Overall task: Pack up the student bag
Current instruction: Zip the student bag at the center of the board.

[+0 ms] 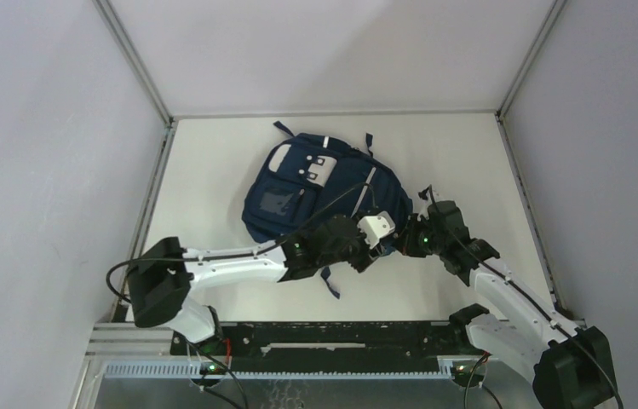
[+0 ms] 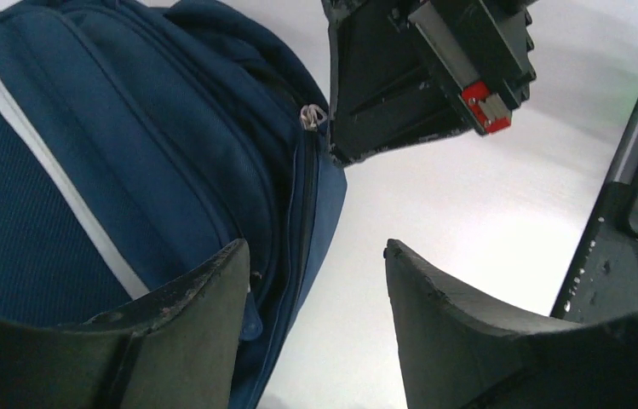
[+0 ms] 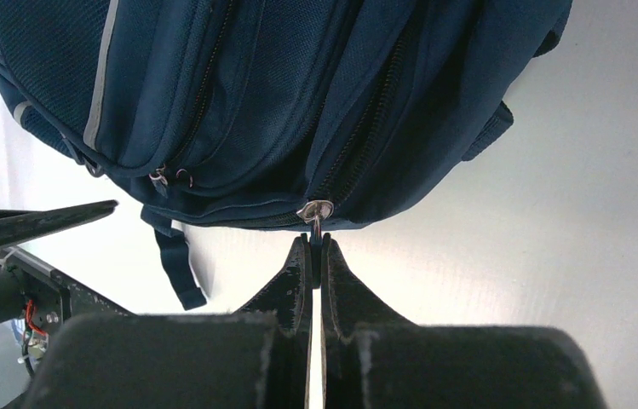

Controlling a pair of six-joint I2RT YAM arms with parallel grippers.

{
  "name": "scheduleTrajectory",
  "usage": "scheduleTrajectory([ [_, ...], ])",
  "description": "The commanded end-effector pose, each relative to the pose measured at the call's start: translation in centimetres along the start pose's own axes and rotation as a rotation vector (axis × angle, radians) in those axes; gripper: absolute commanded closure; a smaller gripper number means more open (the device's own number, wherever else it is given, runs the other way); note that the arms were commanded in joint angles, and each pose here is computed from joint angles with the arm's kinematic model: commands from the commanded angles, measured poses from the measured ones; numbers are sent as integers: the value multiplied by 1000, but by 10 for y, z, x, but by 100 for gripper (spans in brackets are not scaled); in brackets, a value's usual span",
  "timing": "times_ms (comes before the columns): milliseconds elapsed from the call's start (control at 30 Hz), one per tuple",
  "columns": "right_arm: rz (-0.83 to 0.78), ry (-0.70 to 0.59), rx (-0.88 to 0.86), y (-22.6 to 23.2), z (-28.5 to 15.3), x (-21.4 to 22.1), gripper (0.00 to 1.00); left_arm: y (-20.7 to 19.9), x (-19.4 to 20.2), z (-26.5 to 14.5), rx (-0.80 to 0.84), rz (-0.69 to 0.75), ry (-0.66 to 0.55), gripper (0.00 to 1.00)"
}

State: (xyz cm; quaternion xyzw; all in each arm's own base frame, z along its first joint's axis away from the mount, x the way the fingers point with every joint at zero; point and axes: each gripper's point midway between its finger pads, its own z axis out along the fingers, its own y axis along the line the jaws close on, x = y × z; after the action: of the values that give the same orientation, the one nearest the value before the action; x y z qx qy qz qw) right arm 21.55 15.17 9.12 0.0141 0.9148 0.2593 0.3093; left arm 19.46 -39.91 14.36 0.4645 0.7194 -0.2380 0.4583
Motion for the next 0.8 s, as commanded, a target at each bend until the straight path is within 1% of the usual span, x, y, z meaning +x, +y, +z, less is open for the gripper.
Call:
scheduleTrajectory([
  [0, -4, -69, -62, 19, -10, -24, 100, -3, -42, 14, 12, 31, -114, 36],
  [200, -6, -70, -72, 20, -11, -25, 100, -10, -32, 35, 39, 37, -78, 36],
  [300, -8, -71, -72, 20, -12, -25, 100, -7, -29, 44, 24, 40, -63, 37],
  [433, -8, -79, -68, 18, -15, -26, 100, -2, -26, 52, -10, 48, -50, 42],
  [500, -9, -84, -65, 17, -17, -26, 100, 0, -24, 55, -17, 51, -44, 47],
  [533, -7, -85, -61, 17, -18, -26, 100, 0, -23, 55, -20, 51, -42, 51],
  [633, -1, -85, -45, 12, -20, -25, 100, 7, -19, 55, -66, 22, -31, 73],
  [700, 6, -79, -36, 10, -21, -23, 100, 12, -16, 54, -82, 3, -19, 91],
  [733, 9, -77, -29, 9, -21, -22, 100, 13, -15, 52, -81, -1, -14, 99],
  [767, 12, -74, -21, 7, -21, -22, 100, 14, -14, 51, -80, -5, -7, 100],
])
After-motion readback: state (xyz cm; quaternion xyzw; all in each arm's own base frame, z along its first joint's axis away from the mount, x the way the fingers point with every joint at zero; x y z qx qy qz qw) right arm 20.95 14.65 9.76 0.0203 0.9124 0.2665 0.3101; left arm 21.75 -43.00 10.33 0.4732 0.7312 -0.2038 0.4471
